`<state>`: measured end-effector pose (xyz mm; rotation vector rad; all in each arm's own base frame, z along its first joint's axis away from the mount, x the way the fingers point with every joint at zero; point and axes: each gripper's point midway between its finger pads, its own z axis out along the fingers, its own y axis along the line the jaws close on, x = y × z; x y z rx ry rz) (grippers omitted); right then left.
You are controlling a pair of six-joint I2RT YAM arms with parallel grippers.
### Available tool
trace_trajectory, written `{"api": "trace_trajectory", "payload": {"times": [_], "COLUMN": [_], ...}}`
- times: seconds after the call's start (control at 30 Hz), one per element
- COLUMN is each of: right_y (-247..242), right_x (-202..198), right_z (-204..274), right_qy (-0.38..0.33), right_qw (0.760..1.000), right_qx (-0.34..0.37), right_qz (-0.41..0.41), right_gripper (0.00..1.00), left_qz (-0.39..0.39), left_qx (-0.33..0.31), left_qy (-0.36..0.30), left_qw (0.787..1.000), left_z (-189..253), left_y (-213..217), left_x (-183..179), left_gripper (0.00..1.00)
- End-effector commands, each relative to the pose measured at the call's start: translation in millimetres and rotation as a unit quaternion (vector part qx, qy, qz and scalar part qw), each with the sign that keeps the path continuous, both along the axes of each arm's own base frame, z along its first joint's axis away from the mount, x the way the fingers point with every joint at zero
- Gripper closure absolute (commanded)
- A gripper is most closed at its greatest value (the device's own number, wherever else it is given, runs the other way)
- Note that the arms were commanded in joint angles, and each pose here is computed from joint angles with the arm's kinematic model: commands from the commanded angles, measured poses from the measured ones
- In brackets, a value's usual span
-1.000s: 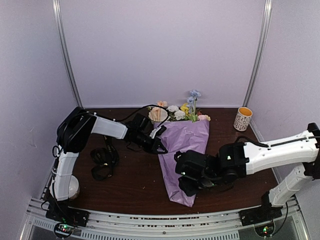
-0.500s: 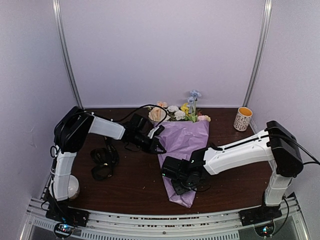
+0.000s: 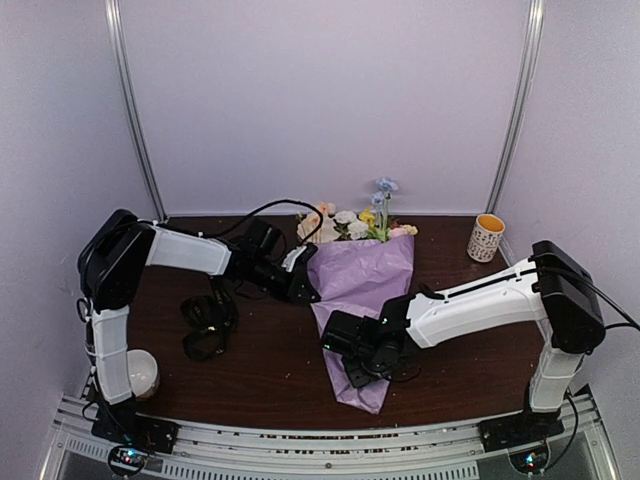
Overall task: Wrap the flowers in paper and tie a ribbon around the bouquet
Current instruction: Press the fold line of the folded bouquet.
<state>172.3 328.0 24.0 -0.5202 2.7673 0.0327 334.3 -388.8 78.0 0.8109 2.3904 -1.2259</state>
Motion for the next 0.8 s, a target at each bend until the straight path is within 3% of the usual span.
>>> {"api": "trace_trajectory", "payload": {"times": [0.0,0.23,0.5,0.77], "right_y": [-13,0,47,39], "right_x": [-9,-3,20,37], "right_z": [-19,16,87,29], "right_qy": [0.027,0.004,-0.023,0.022], "right_qw": [0.999,1.000,0.984,0.995], "right_qx": [-0.034,0.007,0.168,0.096], "right_qz": [0.008,0.023,0.055,0.016], "right_gripper": [0.63,0.57,0.52,0.58], "left_qz": [0.060,0.079,0.077,0.071], "left_qx": [0.044,0.058,0.050,0.026], "left_qy": [0.029,0.076,0.086,0.083], "left_qw": [0.997,0.992,0.992,0.994], "left_z": [-42,-78,-81,-71], "left_y": [22,25,25,21], "left_x": [18,16,17,19], "left_gripper": [1.00,1.00,1.00,1.00]}}
